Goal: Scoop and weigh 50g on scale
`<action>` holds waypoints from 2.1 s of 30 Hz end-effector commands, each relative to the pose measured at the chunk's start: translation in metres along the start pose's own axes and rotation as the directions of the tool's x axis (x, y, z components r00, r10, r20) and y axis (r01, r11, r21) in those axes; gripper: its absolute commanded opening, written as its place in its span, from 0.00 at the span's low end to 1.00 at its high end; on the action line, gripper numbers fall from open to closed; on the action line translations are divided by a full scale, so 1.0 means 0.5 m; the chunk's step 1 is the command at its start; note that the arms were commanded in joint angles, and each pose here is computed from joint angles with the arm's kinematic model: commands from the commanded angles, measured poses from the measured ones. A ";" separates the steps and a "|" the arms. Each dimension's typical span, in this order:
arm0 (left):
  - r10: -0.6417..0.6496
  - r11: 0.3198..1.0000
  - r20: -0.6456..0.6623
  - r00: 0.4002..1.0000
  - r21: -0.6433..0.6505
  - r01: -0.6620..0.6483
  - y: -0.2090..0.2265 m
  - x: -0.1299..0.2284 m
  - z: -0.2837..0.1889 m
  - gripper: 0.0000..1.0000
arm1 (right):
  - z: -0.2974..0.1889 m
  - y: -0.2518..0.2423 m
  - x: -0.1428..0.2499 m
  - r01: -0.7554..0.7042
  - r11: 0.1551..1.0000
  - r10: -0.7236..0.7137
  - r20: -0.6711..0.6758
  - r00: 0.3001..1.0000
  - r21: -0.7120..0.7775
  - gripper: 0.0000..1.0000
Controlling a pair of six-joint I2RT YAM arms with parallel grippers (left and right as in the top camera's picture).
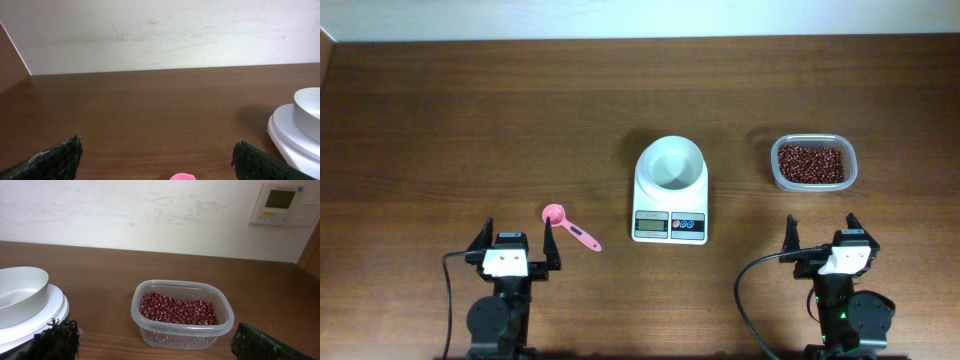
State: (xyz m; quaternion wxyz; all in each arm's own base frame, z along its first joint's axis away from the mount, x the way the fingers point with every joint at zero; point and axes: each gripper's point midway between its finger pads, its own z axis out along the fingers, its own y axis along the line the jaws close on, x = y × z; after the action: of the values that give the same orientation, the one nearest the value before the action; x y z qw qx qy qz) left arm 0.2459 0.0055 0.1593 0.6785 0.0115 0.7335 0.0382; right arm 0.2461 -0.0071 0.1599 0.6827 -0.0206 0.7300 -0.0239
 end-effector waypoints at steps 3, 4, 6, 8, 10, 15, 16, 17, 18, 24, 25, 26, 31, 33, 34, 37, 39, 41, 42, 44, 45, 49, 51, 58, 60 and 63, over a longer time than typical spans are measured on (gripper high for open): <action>0.016 1.000 0.001 1.000 0.016 -0.016 -0.006 0.004 0.000 0.99 | 0.000 0.001 0.004 0.003 1.000 -0.003 -0.002 1.000 -0.004 0.99; 0.016 1.000 0.001 1.000 0.016 -0.016 -0.006 0.004 0.000 0.99 | 0.000 0.001 0.004 0.003 1.000 -0.003 -0.002 1.000 -0.004 0.99; 0.016 1.000 0.001 1.000 0.016 -0.016 -0.006 0.004 0.000 0.99 | 0.000 0.001 0.004 0.003 1.000 -0.003 -0.002 1.000 -0.004 0.99; 0.016 1.000 0.001 1.000 0.016 -0.016 -0.006 0.004 0.000 0.99 | 0.000 0.001 0.004 0.003 1.000 -0.003 -0.002 1.000 -0.004 0.99; 0.016 1.000 0.001 1.000 0.016 -0.016 -0.006 0.004 0.000 0.99 | 0.000 0.001 0.004 0.003 1.000 -0.003 -0.002 1.000 -0.004 0.99; 0.016 1.000 0.001 1.000 0.016 -0.016 -0.006 0.004 0.000 0.99 | 0.000 0.001 0.004 0.003 1.000 -0.003 -0.002 1.000 -0.004 0.99; 0.016 1.000 0.001 1.000 0.016 -0.016 -0.006 0.004 0.000 0.99 | 0.000 0.001 0.004 0.003 1.000 -0.003 -0.002 1.000 -0.004 0.99; 0.016 1.000 0.001 1.000 0.016 -0.016 -0.006 0.004 0.000 0.99 | 0.000 0.001 0.004 0.003 1.000 -0.003 -0.002 1.000 -0.004 0.99; 0.016 1.000 0.001 1.000 0.016 -0.016 -0.006 0.004 0.000 0.99 | 0.000 0.001 0.004 0.003 1.000 -0.003 -0.002 1.000 -0.004 0.99; 0.016 1.000 0.001 1.000 0.016 -0.016 -0.006 0.004 0.000 0.99 | 0.000 0.001 0.004 0.003 1.000 -0.003 -0.002 1.000 -0.004 0.99; 0.016 1.000 0.001 1.000 0.016 -0.016 -0.006 0.004 0.000 0.99 | 0.000 0.001 0.004 0.003 1.000 -0.003 -0.002 1.000 -0.004 0.99; 0.016 1.000 0.001 1.000 0.016 -0.016 -0.006 0.004 0.000 0.99 | 0.000 0.001 0.004 0.003 1.000 -0.003 -0.002 1.000 -0.004 0.99; 0.016 1.000 0.001 1.000 0.016 -0.016 -0.006 0.004 0.000 0.99 | 0.000 0.001 0.004 0.003 1.000 -0.003 -0.002 1.000 -0.004 0.99; 0.016 1.000 0.001 1.000 0.016 -0.016 -0.006 0.004 0.000 0.99 | 0.000 0.001 0.004 0.003 1.000 -0.003 -0.002 1.000 -0.004 0.99; 0.016 1.000 0.001 1.000 0.016 -0.016 -0.006 0.004 0.000 0.99 | 0.000 0.001 0.004 0.003 1.000 -0.003 -0.002 1.000 -0.004 0.99; 0.016 1.000 0.001 1.000 0.016 -0.016 -0.006 0.004 0.000 0.99 | 0.000 0.001 0.004 0.003 1.000 -0.003 -0.002 1.000 -0.004 0.99; 0.016 1.000 0.001 1.000 0.016 -0.016 -0.006 0.004 0.000 0.99 | 0.000 0.001 0.004 0.003 1.000 -0.003 -0.002 1.000 -0.004 0.99; 0.016 1.000 0.001 1.000 0.016 -0.016 -0.006 0.004 0.000 0.99 | 0.000 0.001 0.004 0.003 1.000 -0.003 -0.002 1.000 -0.004 0.99; 0.016 1.000 0.001 1.000 0.016 -0.016 -0.006 0.004 0.000 0.99 | 0.000 0.001 0.004 0.003 1.000 -0.003 -0.002 1.000 -0.004 0.99; 0.016 1.000 0.001 1.000 0.016 -0.016 -0.006 0.004 0.000 0.99 | 0.000 0.001 0.004 0.003 1.000 -0.003 -0.002 1.000 -0.004 0.99; 0.016 1.000 0.001 1.000 0.016 -0.016 -0.006 0.004 0.000 0.99 | 0.000 0.001 0.004 0.003 1.000 -0.003 -0.002 1.000 -0.004 0.99; 0.016 1.000 0.001 1.000 0.016 -0.016 -0.006 0.004 0.000 0.99 | 0.000 0.001 0.004 0.003 1.000 -0.003 -0.002 1.000 -0.004 0.99; 0.016 1.000 0.001 1.000 0.016 -0.016 -0.006 0.004 0.000 0.99 | 0.000 0.001 0.004 0.003 1.000 -0.003 -0.002 1.000 -0.004 0.99; 0.016 1.000 0.001 1.000 0.016 -0.016 -0.006 0.004 0.000 0.99 | 0.000 0.001 0.004 0.003 1.000 -0.003 -0.002 1.000 -0.004 0.99; 0.015 1.000 0.015 1.000 0.014 -0.015 -0.006 -0.003 0.000 0.99 | 0.000 0.001 0.004 0.003 1.000 -0.003 -0.002 1.000 -0.004 0.99; -0.048 0.998 0.034 0.998 0.042 0.046 -0.014 -0.013 0.000 0.99 | 0.000 0.001 0.004 0.003 1.000 -0.003 -0.002 1.000 -0.004 0.99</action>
State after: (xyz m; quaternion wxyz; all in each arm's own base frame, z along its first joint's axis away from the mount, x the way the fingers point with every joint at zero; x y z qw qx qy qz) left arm 0.2463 0.0038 0.1635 0.6853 0.0126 0.7274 0.0329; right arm 0.2462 -0.0071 0.1598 0.6826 -0.0206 0.7302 -0.0239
